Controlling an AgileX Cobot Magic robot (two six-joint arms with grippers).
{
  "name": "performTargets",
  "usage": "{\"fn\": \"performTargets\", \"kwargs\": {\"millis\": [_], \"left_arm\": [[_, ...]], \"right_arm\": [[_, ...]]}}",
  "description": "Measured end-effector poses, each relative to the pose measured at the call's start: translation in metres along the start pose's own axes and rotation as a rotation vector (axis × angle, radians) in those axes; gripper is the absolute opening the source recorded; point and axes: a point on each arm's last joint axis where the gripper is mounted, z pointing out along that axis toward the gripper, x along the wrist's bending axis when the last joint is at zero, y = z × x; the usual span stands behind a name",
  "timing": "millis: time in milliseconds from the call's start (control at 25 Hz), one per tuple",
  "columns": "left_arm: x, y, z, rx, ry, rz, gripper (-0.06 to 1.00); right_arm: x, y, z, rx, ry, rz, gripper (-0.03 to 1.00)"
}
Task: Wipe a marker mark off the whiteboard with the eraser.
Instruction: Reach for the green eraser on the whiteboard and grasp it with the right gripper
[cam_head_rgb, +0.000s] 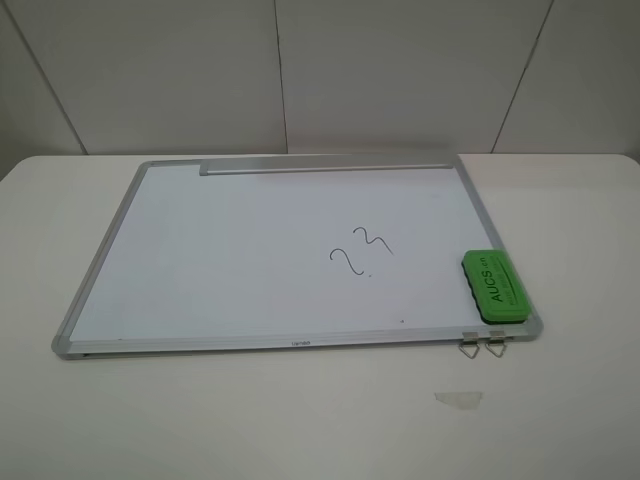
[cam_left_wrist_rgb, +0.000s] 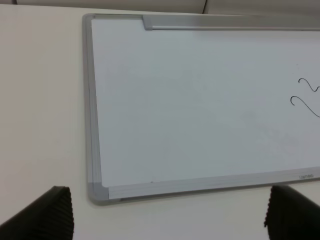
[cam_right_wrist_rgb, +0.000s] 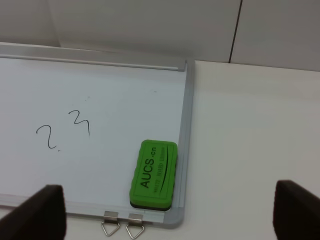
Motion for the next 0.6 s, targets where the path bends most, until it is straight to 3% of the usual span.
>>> {"fn": "performTargets", "kwargs": {"millis": [600], "left_arm": [[0.0000,0.0000,0.0000,0.000,0.000,0.000,0.78]], "right_arm": [[0.0000,0.0000,0.0000,0.000,0.000,0.003,0.83]]}}
